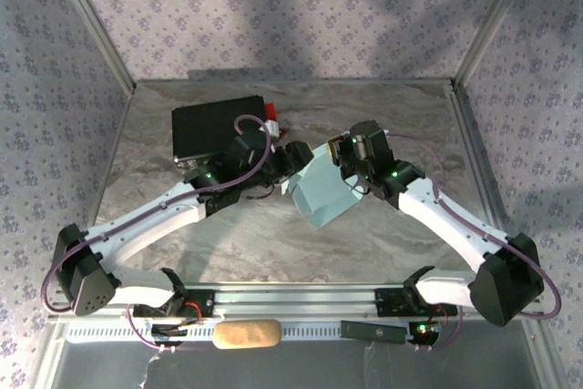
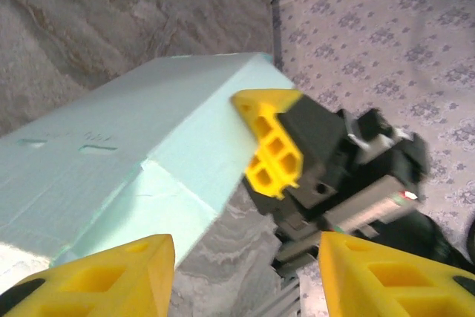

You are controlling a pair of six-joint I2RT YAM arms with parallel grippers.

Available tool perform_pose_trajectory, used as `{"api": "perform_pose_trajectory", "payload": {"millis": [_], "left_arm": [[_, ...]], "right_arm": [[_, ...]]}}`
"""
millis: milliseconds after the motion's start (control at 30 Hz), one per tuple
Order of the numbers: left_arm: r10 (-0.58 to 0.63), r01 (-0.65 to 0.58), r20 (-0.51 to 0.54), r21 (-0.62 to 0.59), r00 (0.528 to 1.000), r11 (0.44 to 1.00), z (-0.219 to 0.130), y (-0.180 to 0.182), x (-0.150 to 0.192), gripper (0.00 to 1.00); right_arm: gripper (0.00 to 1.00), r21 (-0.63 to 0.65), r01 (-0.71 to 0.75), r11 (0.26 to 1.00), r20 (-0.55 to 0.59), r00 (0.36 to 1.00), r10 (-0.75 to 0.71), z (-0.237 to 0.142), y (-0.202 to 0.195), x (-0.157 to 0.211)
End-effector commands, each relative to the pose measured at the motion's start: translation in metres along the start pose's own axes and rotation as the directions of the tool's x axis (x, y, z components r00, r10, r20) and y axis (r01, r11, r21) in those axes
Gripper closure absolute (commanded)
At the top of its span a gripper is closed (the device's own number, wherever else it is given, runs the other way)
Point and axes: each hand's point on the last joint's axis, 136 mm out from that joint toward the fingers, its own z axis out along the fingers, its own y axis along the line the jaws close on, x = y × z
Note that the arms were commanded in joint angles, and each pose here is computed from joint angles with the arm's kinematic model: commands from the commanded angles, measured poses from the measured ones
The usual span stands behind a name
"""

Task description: Fold the paper box

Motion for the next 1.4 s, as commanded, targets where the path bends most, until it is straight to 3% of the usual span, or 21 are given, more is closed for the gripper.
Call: {"api": "perform_pose_trajectory", "payload": {"millis": [0,400,633,867,933,1100,1233,1367], "left_arm": [[-0.071,0.073,-0.048,0.050,0.996,0.996,-0.001,-0.025,0.010,0.47],[-0.084,0.083,-0.040,-0.007,0.996,0.996,0.021,-0.020,0.010,0.48],[-0.082,0.082,-0.002,0.011,0.997,0.997,0.028,-0.025,-0.002,0.57],[-0.042,0.041,0.019,0.040,0.999,0.998,0.028,-0.034,-0.009,0.76],[0.006,-0.007,0.021,0.046,1.000,0.999,0.023,-0.038,-0.011,0.72],[0.123,-0.121,0.077,-0.027,0.989,0.992,-0.019,-0.020,-0.024,0.47],[0.168,-0.153,0.111,-0.137,0.979,0.979,-0.052,0.033,-0.037,0.46],[0.271,-0.238,0.100,-0.257,0.957,0.937,-0.070,0.086,-0.043,0.52]], "right_arm": [[1.00,0.004,-0.049,0.999,0.109,0.993,0.049,-0.019,0.004,-0.017],[1.00,-0.046,-0.054,0.997,0.081,0.995,0.057,-0.026,0.013,-0.008],[1.00,-0.079,-0.077,0.994,0.069,0.994,0.082,-0.035,0.015,-0.005],[1.00,-0.078,-0.081,0.994,0.076,0.993,0.087,-0.038,0.010,-0.008],[1.00,-0.075,-0.085,0.994,0.084,0.992,0.091,-0.038,0.008,-0.012],[1.00,-0.042,-0.092,0.995,0.118,0.988,0.097,-0.040,-0.002,-0.030],[1.00,-0.031,-0.072,0.997,0.097,0.992,0.075,-0.027,-0.011,-0.030],[1.00,-0.087,-0.003,0.996,0.069,0.998,0.009,-0.010,-0.012,-0.027]]}}
